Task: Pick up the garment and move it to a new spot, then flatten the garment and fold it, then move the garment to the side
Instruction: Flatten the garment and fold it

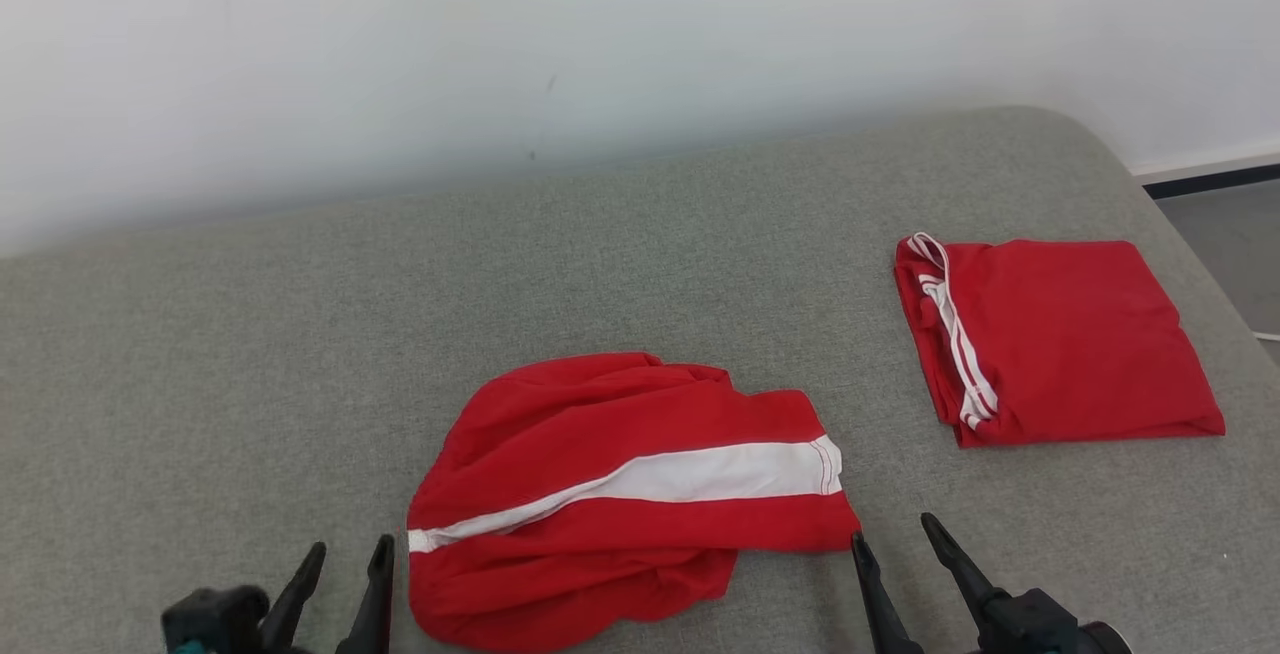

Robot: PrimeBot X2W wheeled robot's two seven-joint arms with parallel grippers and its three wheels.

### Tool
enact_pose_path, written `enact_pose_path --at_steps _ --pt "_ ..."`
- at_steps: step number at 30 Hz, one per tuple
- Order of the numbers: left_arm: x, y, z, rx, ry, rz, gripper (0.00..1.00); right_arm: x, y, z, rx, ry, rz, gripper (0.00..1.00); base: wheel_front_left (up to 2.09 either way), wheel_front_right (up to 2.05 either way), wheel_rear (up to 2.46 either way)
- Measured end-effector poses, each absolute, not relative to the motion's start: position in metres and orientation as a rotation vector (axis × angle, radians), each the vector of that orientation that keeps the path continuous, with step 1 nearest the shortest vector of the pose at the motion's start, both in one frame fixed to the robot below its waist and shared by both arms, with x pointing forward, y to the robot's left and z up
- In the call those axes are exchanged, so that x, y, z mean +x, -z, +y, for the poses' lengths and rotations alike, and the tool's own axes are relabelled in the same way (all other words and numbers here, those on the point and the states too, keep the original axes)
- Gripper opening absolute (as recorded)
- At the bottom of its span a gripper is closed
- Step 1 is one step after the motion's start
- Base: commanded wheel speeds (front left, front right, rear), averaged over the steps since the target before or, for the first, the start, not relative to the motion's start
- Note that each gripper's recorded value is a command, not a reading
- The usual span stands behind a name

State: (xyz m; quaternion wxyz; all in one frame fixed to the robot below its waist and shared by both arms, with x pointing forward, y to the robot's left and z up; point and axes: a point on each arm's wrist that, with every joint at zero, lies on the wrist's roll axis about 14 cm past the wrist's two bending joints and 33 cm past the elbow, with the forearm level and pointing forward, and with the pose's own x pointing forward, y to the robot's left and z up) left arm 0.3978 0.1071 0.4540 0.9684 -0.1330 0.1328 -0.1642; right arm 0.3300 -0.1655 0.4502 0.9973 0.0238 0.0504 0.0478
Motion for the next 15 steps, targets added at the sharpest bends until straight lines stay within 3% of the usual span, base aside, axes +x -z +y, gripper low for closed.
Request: enact_pose_path --at_steps 15 --pt "0.355 -0.486 0.180 -0.286 0.022 0.016 1.00 0.336 -0.463 -0.173 0.037 -0.080 0.059 1.00 0.00 0.00 0.00"
